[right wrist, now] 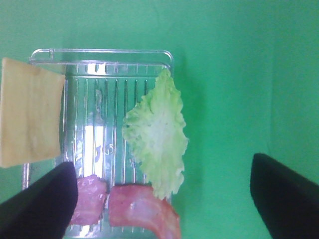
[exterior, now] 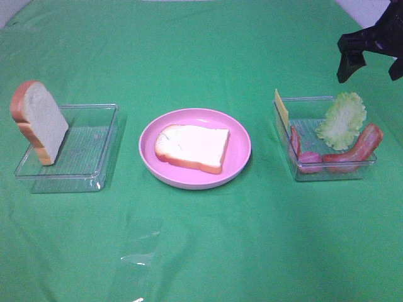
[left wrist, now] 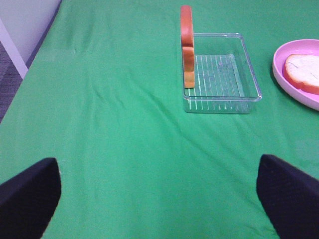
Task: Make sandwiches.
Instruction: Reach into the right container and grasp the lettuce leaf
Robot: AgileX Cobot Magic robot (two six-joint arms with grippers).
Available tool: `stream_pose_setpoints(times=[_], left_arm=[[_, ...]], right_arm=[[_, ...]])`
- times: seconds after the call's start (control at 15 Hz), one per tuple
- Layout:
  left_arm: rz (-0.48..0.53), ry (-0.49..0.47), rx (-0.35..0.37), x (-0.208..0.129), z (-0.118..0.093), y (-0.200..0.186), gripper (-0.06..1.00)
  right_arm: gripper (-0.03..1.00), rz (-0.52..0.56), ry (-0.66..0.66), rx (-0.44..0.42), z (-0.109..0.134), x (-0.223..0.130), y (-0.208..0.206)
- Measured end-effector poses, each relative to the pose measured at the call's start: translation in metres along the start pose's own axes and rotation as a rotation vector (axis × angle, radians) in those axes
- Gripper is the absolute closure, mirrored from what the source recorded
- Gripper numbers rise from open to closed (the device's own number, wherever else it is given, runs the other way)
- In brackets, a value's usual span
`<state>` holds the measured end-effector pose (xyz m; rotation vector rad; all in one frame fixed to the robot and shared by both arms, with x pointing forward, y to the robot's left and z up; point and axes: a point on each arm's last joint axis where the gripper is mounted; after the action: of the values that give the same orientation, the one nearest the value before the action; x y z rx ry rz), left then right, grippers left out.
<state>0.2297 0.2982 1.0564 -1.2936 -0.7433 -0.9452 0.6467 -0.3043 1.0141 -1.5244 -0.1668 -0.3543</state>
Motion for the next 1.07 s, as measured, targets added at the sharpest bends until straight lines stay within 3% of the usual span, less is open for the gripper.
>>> stream_pose_setpoints(times=[0.13, 0.6, 1.07], left_arm=[[0.0, 0.0, 0.0, 0.0, 0.0, 0.0, -0.05], [0.0, 0.0, 0.0, 0.0, 0.0, 0.0, -0.05], [0.0, 0.0, 0.0, 0.0, 0.0, 0.0, -0.05]], right_arm=[[0.07, -0.017, -0.003, 0.001, 0.0, 0.002, 0.004], [0.1, 0.077, -0.021, -0.031, -0.003, -0.002, 0.067], [0.16, 0.089, -0.027, -0.038, -0.004, -0.003, 0.088]])
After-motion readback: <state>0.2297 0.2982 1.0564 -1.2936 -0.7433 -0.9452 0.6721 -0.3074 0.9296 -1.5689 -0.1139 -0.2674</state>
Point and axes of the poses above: a point on each arm's last joint axis where the gripper is mounted, y pointing out along that axis toward the gripper, z along the wrist's bending axis when the last joint is at zero, x = y × z, and after that the axes turned 12 degrees about y, right-handed
